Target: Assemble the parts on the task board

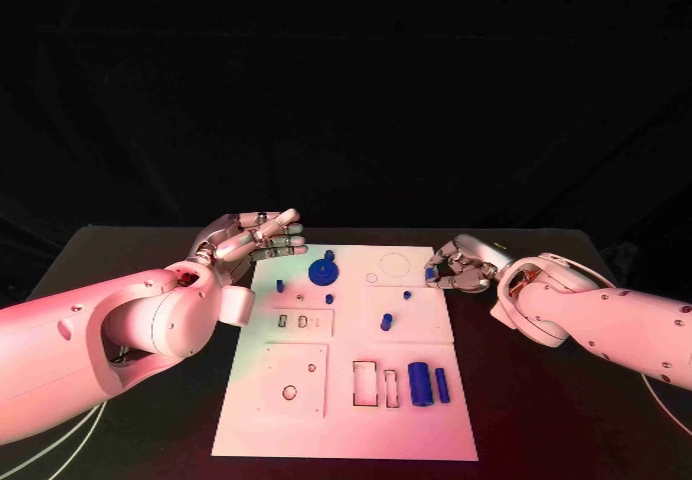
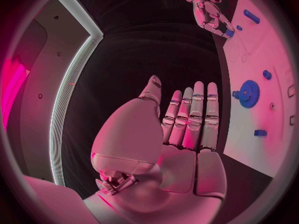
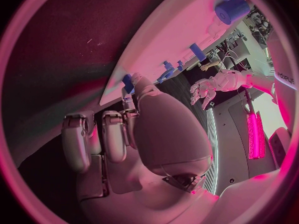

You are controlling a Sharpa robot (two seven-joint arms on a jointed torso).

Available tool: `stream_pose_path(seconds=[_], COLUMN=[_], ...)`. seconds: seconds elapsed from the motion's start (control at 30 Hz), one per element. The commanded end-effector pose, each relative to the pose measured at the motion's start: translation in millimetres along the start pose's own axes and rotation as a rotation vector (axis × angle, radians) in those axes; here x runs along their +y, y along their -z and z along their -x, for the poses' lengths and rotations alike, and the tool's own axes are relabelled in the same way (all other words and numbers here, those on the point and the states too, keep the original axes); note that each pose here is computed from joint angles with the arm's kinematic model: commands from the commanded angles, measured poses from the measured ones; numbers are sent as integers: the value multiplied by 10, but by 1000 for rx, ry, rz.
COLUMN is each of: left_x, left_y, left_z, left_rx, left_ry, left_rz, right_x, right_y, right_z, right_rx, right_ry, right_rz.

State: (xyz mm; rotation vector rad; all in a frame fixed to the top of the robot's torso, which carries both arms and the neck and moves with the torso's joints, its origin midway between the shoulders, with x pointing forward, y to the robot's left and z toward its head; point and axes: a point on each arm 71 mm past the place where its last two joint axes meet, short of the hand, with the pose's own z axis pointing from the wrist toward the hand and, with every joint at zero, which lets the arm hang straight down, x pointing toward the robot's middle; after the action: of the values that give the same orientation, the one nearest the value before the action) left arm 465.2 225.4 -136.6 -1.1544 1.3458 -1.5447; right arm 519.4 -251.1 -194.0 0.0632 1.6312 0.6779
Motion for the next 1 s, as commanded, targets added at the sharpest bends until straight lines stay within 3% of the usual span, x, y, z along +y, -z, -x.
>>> stream_pose_path(seconds=[0.03,0.33,0.57,0.7,1.0], left_x=[-8,-7,-5,-2,27], left_y=[-2,-2,-6,-16,-83], left_z=[-21,-11,5,21,-3], left_rx=[18,15,10,5,5], left_ry=[8,7,5,5,16], left_rz=[-4,-2,-1,-1,2], right_x=[12,67,249,575,1298], right_y=[-2,14,19,1,-43], right_z=[15,31,57,28,-207], right_rx=[-36,-74,-52,-34,10], right_ry=[4,2,-12,4,103], right_rz=[5,2,-10,30,151])
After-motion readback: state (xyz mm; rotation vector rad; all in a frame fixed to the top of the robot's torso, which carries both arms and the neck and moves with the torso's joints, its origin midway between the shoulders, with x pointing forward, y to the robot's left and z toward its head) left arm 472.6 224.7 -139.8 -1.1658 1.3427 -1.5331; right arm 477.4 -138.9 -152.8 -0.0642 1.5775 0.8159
